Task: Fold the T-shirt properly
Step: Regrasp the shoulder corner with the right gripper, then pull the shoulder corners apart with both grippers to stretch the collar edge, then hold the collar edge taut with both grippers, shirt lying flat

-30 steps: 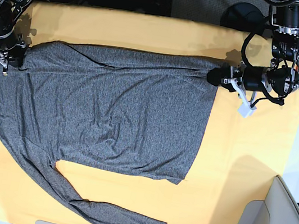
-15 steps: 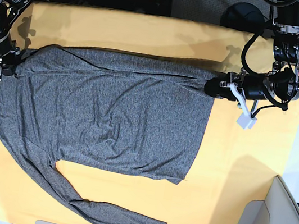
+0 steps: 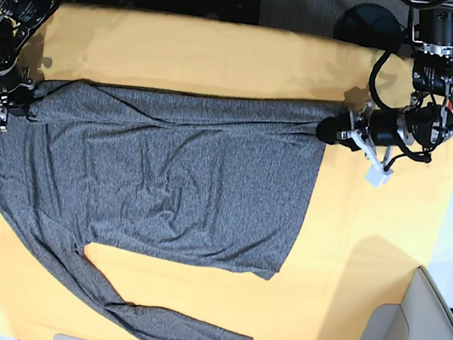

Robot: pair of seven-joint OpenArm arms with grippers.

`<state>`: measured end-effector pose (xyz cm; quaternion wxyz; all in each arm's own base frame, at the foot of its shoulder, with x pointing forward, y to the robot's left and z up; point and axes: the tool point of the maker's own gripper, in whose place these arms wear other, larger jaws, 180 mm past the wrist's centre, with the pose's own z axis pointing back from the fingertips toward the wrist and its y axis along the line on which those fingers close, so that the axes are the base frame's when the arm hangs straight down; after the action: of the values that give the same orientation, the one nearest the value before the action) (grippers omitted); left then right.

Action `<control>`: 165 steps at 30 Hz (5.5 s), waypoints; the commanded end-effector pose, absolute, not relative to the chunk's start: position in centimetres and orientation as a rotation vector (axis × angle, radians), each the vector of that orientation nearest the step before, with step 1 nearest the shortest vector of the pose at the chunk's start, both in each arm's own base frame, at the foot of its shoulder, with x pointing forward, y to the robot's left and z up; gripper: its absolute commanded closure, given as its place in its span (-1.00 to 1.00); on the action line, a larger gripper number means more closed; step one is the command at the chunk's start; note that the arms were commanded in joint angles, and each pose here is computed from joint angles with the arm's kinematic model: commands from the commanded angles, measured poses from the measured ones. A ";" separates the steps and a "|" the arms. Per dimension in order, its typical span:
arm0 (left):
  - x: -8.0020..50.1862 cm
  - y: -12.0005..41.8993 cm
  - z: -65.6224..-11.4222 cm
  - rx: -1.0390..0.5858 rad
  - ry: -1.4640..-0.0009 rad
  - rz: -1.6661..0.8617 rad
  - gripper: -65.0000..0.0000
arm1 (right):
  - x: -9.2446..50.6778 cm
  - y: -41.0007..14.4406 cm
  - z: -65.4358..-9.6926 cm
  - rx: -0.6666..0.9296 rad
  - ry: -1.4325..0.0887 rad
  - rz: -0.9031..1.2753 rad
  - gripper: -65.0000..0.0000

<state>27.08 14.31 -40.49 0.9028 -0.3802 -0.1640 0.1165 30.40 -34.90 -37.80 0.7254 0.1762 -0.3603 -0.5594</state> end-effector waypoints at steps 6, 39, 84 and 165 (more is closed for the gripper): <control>28.7 15.0 -39.3 -0.792 -0.378 0.236 0.94 | 31.1 -35.6 -36.7 0.385 -0.833 -1.217 0.95; 27.9 14.5 -39.3 -0.803 -0.321 0.199 0.39 | 34.3 -34.9 -30.7 0.445 -0.849 -1.018 0.04; 28.0 15.6 -39.1 -0.779 -0.326 0.199 0.39 | 29.5 -40.7 -35.7 0.541 -0.768 -1.284 0.04; 15.1 17.9 -43.8 -0.680 -0.116 0.292 0.98 | 17.2 -43.2 -37.3 0.359 -0.610 -1.228 1.00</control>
<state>16.85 16.41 -42.56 0.9089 -0.3782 -0.0920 0.1494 17.00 -41.83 -38.26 0.7585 0.1851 -0.2641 -0.5662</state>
